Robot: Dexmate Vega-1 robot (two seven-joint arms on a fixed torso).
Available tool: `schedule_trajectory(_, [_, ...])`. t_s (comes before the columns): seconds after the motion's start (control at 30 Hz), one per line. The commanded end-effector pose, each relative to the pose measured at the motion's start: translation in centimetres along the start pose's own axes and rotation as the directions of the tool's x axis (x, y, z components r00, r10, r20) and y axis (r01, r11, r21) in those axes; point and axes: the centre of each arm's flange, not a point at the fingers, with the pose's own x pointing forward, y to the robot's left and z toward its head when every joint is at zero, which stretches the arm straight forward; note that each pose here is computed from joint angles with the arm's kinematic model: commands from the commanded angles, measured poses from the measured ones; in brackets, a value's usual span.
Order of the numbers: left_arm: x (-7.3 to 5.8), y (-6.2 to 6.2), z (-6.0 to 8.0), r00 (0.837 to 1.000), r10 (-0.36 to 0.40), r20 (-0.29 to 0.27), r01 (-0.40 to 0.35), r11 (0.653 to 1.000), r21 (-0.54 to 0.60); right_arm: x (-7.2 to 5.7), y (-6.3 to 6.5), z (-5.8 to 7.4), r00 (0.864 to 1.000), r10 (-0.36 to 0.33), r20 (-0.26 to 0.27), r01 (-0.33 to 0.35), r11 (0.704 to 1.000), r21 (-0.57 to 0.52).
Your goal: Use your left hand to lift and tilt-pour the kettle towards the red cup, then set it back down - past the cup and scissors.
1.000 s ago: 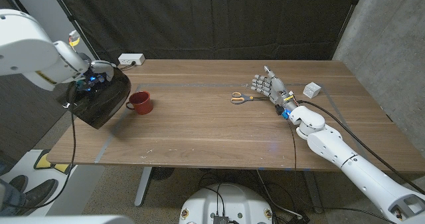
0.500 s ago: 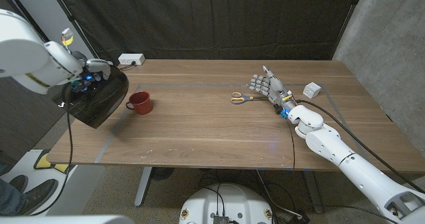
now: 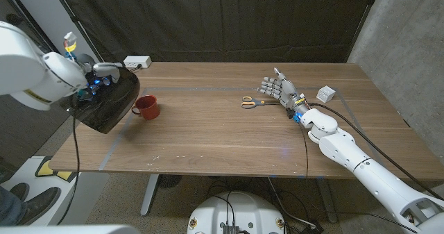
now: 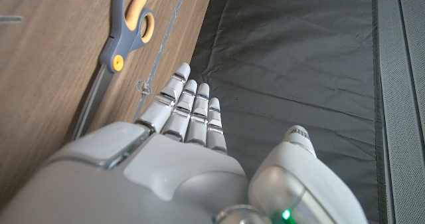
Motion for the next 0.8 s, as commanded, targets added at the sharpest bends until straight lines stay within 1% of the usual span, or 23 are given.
schedule_trajectory(0.03, [-2.9, -0.2, 0.2, 0.994, 0.064, 0.086, -0.062, 0.998, -0.032, -0.2, -0.3, 0.2, 1.0, -0.001, 0.005, 0.001, 1.0, -0.002])
schedule_trajectory(0.1, [-3.3, -0.3, 0.2, 0.992, 0.073, 0.098, -0.069, 0.997, -0.044, -0.3, -0.3, 0.2, 1.0, -0.002, 0.007, 0.002, 1.0, -0.002])
schedule_trajectory(0.13, [-3.6, -0.5, 0.2, 0.99, 0.083, 0.11, -0.078, 0.996, -0.05, -0.3, -0.4, 0.3, 1.0, -0.001, 0.01, 0.001, 1.0, -0.004])
schedule_trajectory(0.17, [-3.6, -0.5, 0.2, 0.99, 0.083, 0.113, -0.078, 0.996, -0.05, -0.3, -0.4, 0.3, 1.0, -0.001, 0.01, 0.001, 1.0, -0.004])
schedule_trajectory(0.2, [-4.1, -0.8, 0.3, 0.988, 0.094, 0.125, -0.089, 0.995, -0.05, -0.4, -0.4, 0.3, 1.0, -0.002, 0.011, 0.002, 1.0, -0.005])
schedule_trajectory(0.4, [-5.6, -1.6, 0.6, 0.974, 0.136, 0.18, -0.125, 0.99, -0.071, -0.5, -0.5, 0.3, 1.0, -0.003, 0.013, 0.003, 1.0, -0.005])
schedule_trajectory(0.63, [-6.1, -2.2, 0.7, 0.959, 0.171, 0.227, -0.144, 0.981, -0.128, -0.6, -0.4, 0.4, 1.0, -0.009, 0.014, 0.009, 1.0, -0.004])
schedule_trajectory(0.7, [-6.3, -2.4, 0.6, 0.952, 0.19, 0.242, -0.158, 0.977, -0.144, -0.7, -0.4, 0.4, 1.0, -0.008, 0.014, 0.008, 1.0, -0.007])
schedule_trajectory(0.8, [-6.7, -2.8, 0.5, 0.936, 0.231, 0.265, -0.185, 0.965, -0.186, -0.9, -0.3, 0.4, 1.0, -0.013, 0.015, 0.013, 1.0, -0.005])
